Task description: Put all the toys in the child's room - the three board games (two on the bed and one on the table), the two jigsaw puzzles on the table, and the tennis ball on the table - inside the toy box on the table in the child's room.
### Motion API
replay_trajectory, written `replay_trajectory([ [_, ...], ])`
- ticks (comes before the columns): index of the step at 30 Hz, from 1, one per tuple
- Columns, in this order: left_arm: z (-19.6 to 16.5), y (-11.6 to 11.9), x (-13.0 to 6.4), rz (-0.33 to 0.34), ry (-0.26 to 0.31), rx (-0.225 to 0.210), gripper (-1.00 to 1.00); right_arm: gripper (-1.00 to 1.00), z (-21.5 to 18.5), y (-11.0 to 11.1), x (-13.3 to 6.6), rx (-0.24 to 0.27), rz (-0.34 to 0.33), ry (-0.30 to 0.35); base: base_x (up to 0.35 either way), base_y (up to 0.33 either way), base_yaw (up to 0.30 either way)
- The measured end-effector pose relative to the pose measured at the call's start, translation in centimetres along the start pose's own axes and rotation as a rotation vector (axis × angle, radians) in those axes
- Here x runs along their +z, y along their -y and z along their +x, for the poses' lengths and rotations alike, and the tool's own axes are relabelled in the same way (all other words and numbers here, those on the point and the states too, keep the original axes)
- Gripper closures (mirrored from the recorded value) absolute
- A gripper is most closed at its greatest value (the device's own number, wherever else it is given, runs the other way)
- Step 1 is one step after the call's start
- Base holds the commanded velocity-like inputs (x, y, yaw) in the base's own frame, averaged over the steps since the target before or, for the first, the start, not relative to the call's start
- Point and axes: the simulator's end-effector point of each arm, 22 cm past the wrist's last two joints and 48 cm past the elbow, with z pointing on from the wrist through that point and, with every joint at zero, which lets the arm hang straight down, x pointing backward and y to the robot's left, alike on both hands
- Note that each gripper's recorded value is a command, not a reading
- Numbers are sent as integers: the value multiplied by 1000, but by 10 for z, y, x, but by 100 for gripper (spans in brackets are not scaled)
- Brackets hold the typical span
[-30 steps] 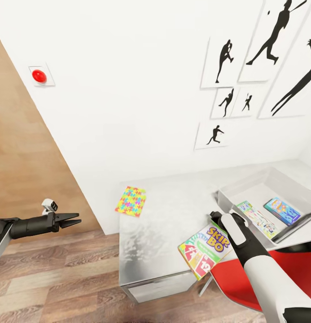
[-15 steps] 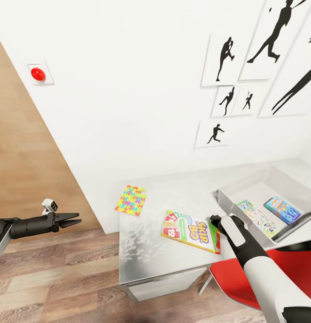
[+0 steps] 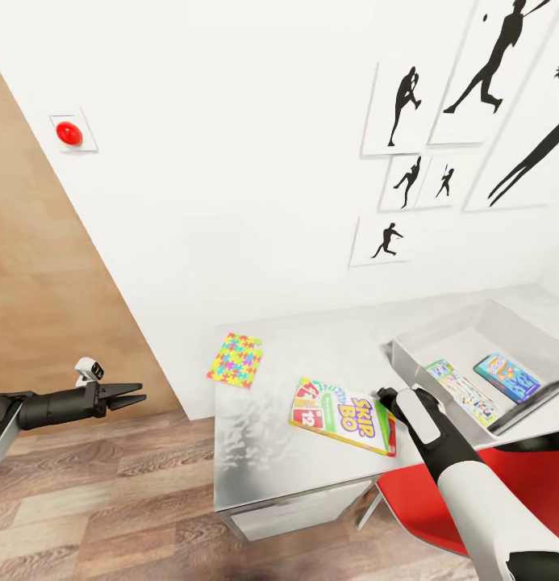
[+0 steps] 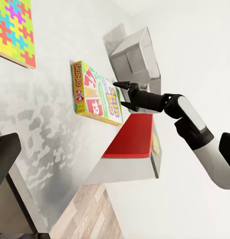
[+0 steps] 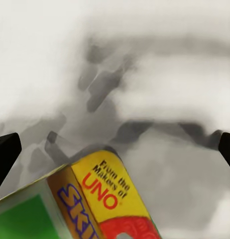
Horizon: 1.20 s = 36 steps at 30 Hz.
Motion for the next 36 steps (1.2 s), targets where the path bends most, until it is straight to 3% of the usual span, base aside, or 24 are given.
replay_trajectory([
  [18, 0, 0, 0, 0, 0, 0, -100, -100, 0, 1, 0, -5, 3, 1, -1, 45, 0],
  [36, 0, 0, 0, 0, 0, 0, -100, -100, 4, -5, -1, -6, -5, -2, -107, 49, 0],
])
